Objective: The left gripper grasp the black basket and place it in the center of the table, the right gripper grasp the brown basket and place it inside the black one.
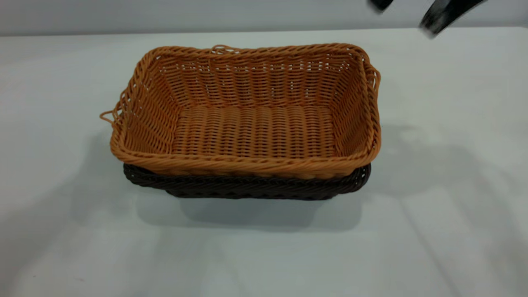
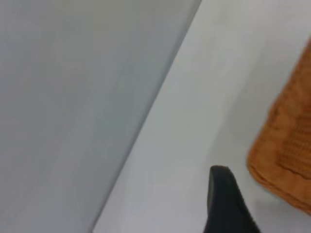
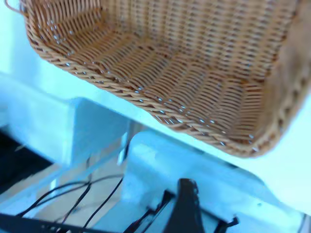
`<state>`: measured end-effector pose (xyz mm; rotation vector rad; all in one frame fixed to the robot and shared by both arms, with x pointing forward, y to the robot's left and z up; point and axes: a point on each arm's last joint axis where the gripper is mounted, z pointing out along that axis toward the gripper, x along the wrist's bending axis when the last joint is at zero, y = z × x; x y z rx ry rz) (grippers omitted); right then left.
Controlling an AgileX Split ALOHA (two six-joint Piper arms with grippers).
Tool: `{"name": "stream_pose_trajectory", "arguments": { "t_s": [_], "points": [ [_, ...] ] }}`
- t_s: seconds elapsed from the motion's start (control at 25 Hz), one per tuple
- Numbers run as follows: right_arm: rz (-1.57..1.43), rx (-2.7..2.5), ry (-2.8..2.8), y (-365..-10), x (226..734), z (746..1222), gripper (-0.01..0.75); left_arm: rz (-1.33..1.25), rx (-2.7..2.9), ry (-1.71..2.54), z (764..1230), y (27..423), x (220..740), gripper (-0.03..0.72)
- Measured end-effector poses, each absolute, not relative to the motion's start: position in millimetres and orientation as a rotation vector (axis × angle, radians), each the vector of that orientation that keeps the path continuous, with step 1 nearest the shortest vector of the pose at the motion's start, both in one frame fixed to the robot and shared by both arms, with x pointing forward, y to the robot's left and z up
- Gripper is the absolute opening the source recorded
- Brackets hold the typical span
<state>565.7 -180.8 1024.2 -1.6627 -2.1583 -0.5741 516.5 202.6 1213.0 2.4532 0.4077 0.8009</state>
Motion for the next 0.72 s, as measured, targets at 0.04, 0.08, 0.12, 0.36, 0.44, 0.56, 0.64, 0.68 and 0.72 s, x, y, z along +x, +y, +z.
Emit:
{"name": "stream_pose_trajectory", "arguments": {
  "t_s": [0.04,0.08,0.12,0.36,0.44,0.56,0.64,0.68,0.72],
  "points": [
    [-0.598,-1.68,-2.187,-184.1,558.3,1039.3,0.554,0.784,2.454,0.422,1218.0,205.1,506.7,0.37],
    [-0.625,-1.696,-2.213,-187.1,551.3,1053.6,0.554,0.77,2.452,0.441,1223.9,208.3,495.5,0.37],
    [-0.669,-1.712,-2.249,-190.8,541.8,1071.3,0.554,0.763,2.448,0.461,1229.4,211.4,485.1,0.37],
    [-0.9,-1.787,-2.49,-220.6,461.3,1153.3,0.553,0.75,2.407,0.744,1249.0,232.9,439.8,0.37],
    [-0.958,-1.837,-2.559,-233.2,428.5,1168.0,0.553,0.786,2.36,0.871,1253.3,240.0,433.8,0.37],
    [-1.019,-1.938,-2.602,-250.3,382.9,1175.2,0.553,0.802,2.29,1.071,1250.7,248.8,428.3,0.369],
    [-1.064,-2.005,-2.597,-259.8,354.4,1172.1,0.553,0.787,2.265,1.177,1242.4,252.6,425.6,0.369],
    [-1.063,-2.03,-2.593,-263.4,343.9,1166.2,0.553,0.775,2.263,1.205,1237.8,253.7,423.8,0.369],
    [-1.069,-2.048,-2.591,-266.9,331.9,1159.5,0.553,0.752,2.27,1.23,1230.7,254.1,422.3,0.369]
  ]
}}
